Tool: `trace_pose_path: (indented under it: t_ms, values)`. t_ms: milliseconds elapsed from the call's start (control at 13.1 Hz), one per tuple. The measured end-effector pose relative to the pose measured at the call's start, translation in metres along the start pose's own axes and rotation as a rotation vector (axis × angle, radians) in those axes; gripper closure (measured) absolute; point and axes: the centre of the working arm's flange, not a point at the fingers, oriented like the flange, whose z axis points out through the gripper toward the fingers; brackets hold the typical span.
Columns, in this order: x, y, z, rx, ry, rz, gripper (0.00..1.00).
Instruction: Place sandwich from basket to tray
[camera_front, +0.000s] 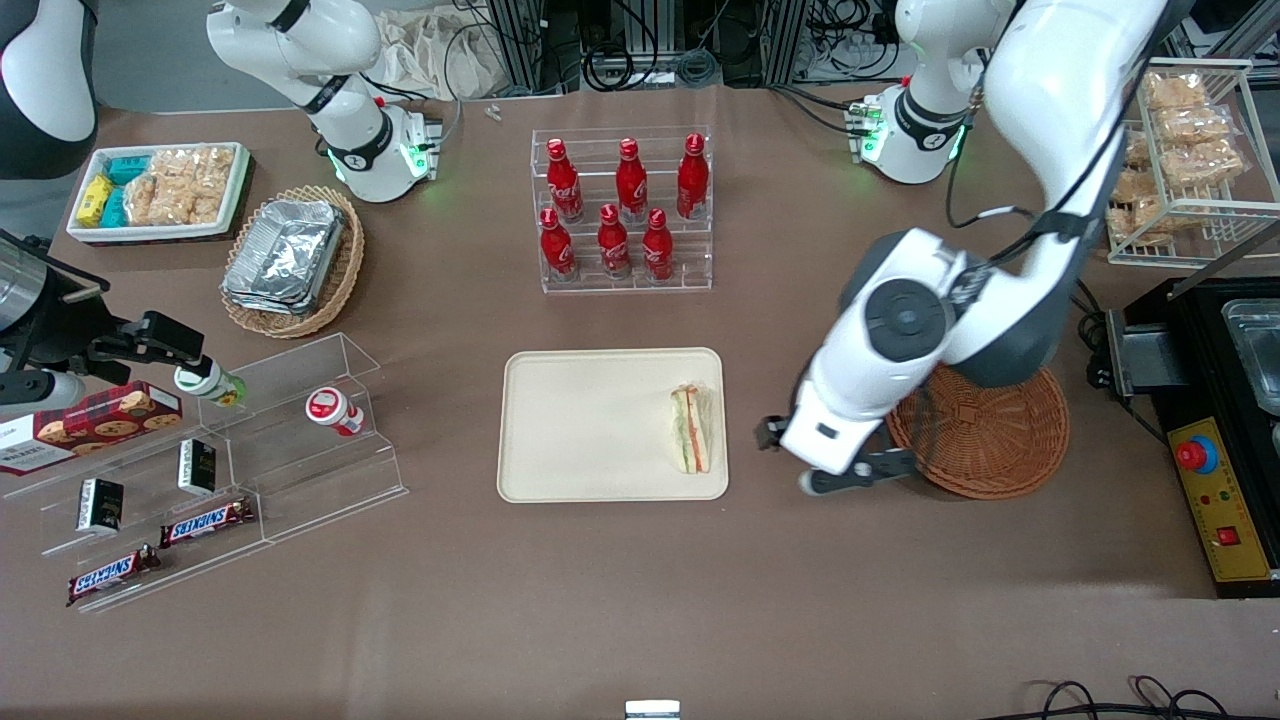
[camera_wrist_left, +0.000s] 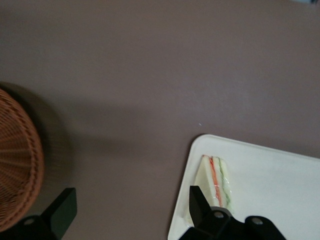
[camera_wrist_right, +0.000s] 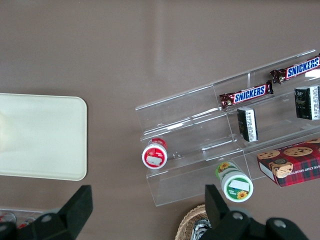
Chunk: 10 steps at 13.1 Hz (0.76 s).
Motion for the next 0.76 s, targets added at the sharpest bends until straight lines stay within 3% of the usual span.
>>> trace_pose_path:
  t_ms: [229,535,764]
  values:
    - [0.022,-0.044,-0.045,0.025,0.04,-0.069,0.0]
    - [0.009,-0.062,-0.105,0.064,0.097,-0.093,0.0]
    - [0.009,-0.088,-0.113,0.086,0.101,-0.1,0.0]
